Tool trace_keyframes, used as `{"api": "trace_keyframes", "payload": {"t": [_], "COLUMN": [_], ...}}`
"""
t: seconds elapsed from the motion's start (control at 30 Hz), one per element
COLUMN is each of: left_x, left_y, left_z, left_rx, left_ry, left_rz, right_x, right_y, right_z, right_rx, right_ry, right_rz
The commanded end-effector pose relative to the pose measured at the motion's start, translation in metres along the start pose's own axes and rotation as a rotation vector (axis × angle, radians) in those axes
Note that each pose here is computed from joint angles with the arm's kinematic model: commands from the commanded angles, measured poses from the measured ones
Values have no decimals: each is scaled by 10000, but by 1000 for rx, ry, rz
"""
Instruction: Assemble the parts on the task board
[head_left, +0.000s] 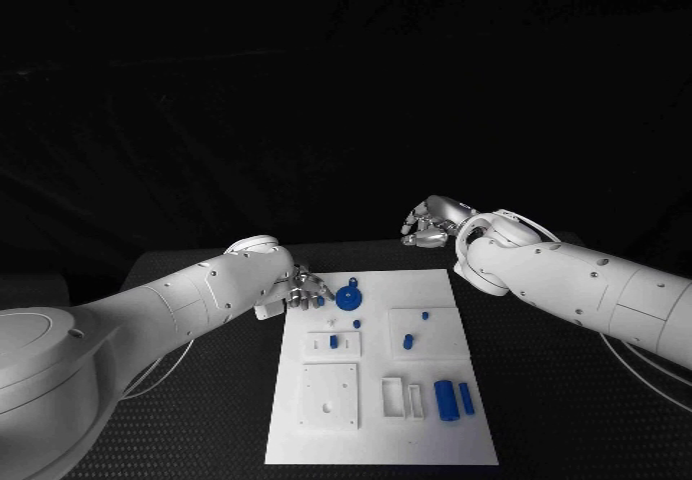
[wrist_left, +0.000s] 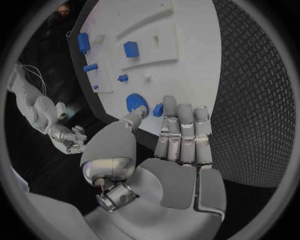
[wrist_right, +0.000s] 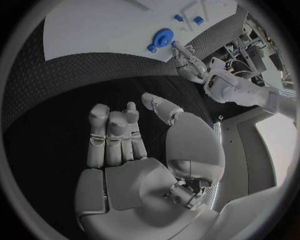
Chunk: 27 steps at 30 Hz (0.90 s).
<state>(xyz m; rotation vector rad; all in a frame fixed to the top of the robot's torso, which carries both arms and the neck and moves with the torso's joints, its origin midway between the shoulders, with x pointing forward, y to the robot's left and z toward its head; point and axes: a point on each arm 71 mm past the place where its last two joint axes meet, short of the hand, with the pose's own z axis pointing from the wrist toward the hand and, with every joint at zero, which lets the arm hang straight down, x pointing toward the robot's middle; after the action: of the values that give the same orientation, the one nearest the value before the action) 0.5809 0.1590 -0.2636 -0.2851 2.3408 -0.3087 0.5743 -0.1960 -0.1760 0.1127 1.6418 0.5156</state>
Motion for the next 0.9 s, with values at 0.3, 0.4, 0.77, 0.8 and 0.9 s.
{"api": "trace_keyframes", "payload": {"t": [0.3,0.4,0.77,0.8,0.9], "left_x": [29,35,34,30,21], "left_y": [76,68,54,60,75], "left_z": [25,25,28,28,28], "left_rx": [5,6,12,12,13], "left_ry": [2,6,2,2,-2], "left_rz": [-30,-28,-29,-31,-37], "right_x": [7,7,16,16,16], "right_y": [6,3,19,18,18], "right_z": [-2,-1,7,7,7], "right_rx": [-7,-6,-9,-9,-9], "right_ry": [13,13,17,17,17], "right_rz": [-4,-4,-6,-6,-6]}}
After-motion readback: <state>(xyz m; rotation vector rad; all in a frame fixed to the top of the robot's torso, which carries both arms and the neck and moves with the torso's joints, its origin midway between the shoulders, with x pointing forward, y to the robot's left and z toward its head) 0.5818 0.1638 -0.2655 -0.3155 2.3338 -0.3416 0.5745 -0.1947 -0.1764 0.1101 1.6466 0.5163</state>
